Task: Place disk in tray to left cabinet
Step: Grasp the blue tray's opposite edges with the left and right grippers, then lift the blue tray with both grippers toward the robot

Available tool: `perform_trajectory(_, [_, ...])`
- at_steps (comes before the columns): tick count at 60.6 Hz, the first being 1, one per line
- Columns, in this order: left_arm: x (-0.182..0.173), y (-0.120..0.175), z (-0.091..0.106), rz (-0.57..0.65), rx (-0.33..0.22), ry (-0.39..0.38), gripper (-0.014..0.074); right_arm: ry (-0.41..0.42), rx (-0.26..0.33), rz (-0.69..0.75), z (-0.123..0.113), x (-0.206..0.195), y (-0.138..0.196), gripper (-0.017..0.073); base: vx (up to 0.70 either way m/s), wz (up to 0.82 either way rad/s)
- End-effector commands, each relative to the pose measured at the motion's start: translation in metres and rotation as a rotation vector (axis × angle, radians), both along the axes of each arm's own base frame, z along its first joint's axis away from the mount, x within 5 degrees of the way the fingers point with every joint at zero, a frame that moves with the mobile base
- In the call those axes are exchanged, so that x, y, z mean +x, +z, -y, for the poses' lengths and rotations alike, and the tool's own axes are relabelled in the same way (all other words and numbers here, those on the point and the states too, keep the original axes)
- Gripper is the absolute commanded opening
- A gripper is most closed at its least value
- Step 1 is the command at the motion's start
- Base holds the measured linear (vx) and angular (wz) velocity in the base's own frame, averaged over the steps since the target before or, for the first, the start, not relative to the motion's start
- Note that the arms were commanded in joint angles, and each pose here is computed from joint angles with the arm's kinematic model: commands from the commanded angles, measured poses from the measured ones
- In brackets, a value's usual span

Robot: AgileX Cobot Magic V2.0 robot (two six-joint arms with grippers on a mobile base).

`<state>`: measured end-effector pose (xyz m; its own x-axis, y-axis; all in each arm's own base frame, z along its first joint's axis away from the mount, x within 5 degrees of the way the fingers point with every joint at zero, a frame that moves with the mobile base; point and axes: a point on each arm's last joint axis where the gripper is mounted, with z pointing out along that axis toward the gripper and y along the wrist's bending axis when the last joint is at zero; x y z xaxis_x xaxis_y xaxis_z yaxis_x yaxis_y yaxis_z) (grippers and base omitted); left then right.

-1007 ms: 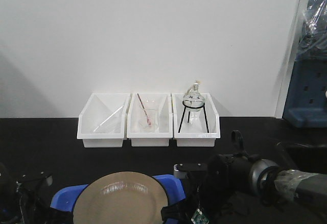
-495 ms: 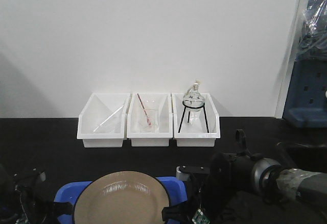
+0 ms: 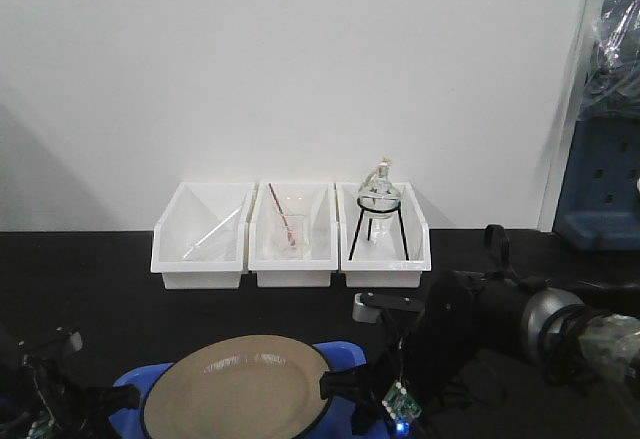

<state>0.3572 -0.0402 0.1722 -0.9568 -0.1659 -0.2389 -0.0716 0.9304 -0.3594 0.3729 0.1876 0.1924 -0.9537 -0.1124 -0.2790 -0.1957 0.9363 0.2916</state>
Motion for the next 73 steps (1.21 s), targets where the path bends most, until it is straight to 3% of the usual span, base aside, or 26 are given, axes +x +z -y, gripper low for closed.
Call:
perform_trajectory(1, [0.006, 0.050, 0.016, 0.100, -0.132, 0.052, -0.0001, -0.037, 0.142, 0.097, -0.012, -0.004, 0.046, -0.0008, 0.00, 0.00])
perform_trajectory(11, [0.013, 0.070, 0.016, 0.131, -0.128, 0.033, -0.0001, -0.039, 0.149, 0.112, -0.011, -0.004, 0.051, -0.0008, 0.00, 0.00])
perform_trajectory(25, [0.015, 0.073, 0.015, 0.151, -0.102, 0.019, -0.0001, -0.032, 0.142, 0.163, -0.011, -0.001, 0.052, -0.0008, 0.00, 0.00])
perform_trajectory(47, [0.013, 0.105, 0.008, 0.329, -0.049, 0.048, -0.0001, -0.043, 0.164, 0.281, -0.008, 0.000, 0.074, -0.0008, 0.00, 0.00])
perform_trajectory(73, [-0.005, 0.134, 0.009, 0.364, -0.080, 0.059, -0.0001, -0.023, 0.179, 0.338, 0.000, -0.017, 0.111, -0.0008, 0.00, 0.00])
